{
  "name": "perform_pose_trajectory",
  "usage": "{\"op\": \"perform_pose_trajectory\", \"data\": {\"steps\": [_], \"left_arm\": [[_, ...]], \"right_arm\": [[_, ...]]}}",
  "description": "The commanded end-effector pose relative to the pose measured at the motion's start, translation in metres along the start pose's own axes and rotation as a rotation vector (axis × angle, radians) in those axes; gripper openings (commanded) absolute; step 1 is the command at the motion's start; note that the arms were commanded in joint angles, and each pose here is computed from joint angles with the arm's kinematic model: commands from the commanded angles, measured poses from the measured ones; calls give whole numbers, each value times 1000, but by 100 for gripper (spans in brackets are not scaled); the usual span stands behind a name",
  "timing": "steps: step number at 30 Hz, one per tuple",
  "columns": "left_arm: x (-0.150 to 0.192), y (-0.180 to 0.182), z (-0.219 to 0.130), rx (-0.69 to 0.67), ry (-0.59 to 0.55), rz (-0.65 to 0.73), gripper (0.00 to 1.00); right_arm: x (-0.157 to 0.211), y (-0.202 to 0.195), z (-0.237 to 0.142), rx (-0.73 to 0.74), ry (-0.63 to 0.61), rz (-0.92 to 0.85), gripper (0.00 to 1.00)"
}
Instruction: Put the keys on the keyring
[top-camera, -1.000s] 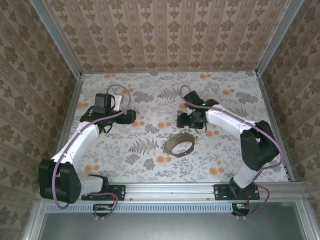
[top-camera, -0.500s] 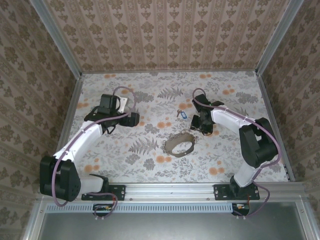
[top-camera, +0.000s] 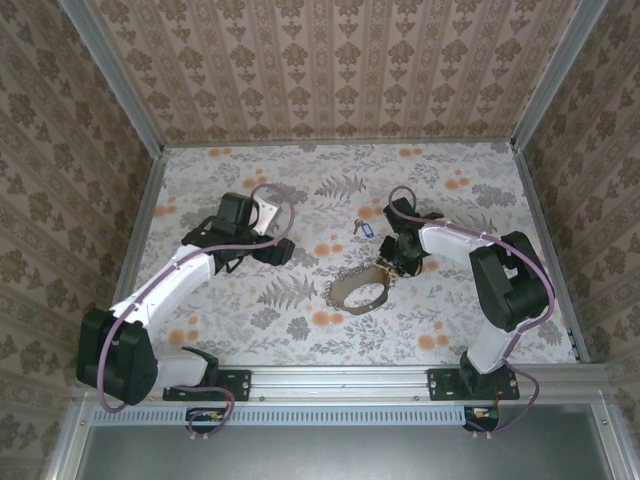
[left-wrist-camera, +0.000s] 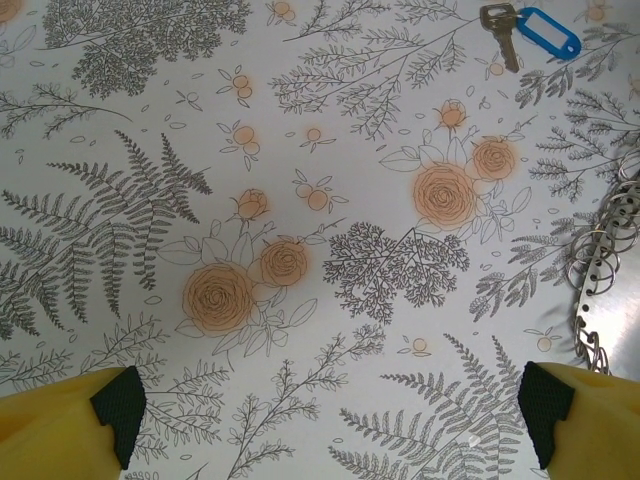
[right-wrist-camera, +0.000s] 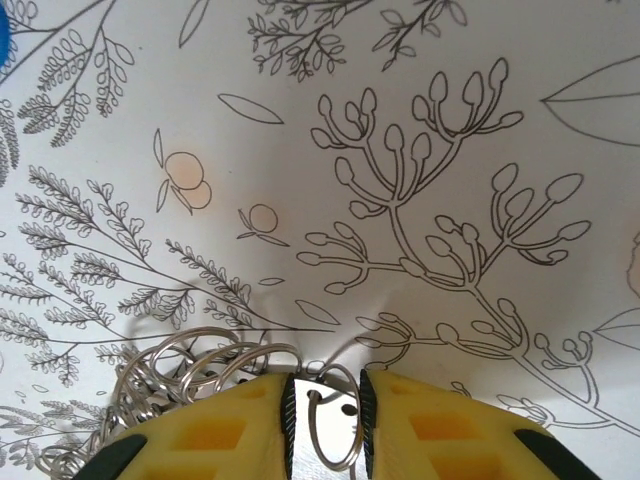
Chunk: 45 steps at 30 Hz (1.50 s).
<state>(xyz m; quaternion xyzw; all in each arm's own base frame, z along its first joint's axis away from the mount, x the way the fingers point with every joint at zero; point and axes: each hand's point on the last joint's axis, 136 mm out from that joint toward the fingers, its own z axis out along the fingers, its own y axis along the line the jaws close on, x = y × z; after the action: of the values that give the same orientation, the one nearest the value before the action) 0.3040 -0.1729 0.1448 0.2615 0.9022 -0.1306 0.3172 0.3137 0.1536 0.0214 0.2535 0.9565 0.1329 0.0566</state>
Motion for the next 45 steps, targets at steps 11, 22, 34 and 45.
{"op": "perform_pose_trajectory", "data": {"steps": [11, 22, 34, 45], "left_arm": [[-1, -33, -3, 107, -20, 112, 99], [-48, -87, -66, 418, -395, 137, 92], [-51, -87, -120, 606, -467, 180, 84], [-19, -152, -125, 755, -588, 564, 52]], "right_arm": [[0, 10, -2, -33, -28, -35, 2], [46, 102, -56, -244, -182, -710, 0], [118, 155, -173, -782, -464, -1404, 0], [167, 148, -203, -1040, -429, -1677, 0]]}}
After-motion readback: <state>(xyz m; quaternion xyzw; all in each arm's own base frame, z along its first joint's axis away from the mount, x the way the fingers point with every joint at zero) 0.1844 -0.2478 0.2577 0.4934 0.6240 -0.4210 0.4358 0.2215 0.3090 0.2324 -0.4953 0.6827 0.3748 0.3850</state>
